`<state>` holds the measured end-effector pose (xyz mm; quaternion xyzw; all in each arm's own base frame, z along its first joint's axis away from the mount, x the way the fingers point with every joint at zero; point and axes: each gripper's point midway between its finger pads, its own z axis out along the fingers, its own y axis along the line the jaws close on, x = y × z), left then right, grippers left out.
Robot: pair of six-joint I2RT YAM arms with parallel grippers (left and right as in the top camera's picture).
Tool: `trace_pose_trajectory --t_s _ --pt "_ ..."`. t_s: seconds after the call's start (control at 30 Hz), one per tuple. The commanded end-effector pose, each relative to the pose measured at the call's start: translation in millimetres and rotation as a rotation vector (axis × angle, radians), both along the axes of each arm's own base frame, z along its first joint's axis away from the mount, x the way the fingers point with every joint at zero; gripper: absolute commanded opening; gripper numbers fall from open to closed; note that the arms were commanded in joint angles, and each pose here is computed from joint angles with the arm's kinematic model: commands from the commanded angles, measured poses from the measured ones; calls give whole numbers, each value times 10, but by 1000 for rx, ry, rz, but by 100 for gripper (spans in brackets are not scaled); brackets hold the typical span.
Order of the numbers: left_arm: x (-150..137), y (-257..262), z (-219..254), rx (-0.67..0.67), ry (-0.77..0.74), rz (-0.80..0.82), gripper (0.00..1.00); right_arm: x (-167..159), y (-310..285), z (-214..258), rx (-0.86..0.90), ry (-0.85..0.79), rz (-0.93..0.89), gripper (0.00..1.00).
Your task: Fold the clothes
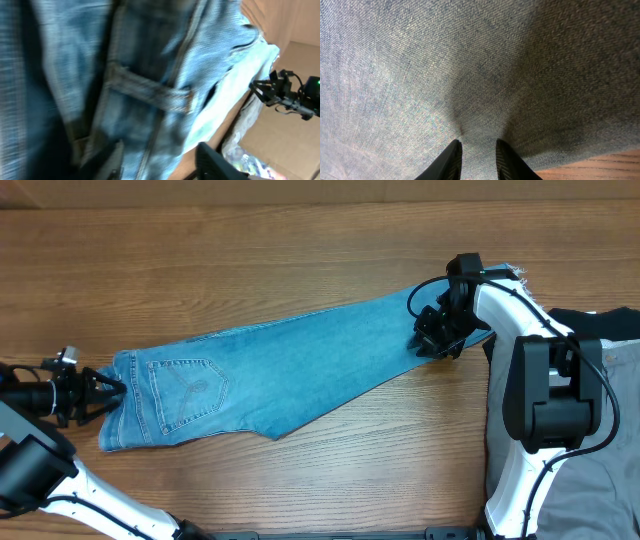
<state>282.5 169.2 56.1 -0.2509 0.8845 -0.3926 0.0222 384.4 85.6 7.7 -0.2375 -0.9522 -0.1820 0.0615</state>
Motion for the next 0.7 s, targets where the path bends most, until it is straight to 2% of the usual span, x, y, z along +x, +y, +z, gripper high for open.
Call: trace_pose_trajectory --t_s 0.0,0.17,0.37,0.57,0.63,0.67 --pt "-94 220 -43 55 72 100 100 -24 -73 -61 -34 19 2 27" --pt "4 269 0 27 22 160 100 -36 -73 -61 -34 24 2 27" --pt "-80 165 -1 41 3 46 98 -17 -73 -61 -34 16 1 27" --pt "-4 -23 -103 22 -76 -17 75 18 -71 -62 -34 1 1 27" --pt "-10 -123 -188 16 -70 -39 71 17 -70 -62 -33 2 1 27" --pt "-8 -158 -206 11 -71 -44 59 16 -70 -62 -33 2 1 27"
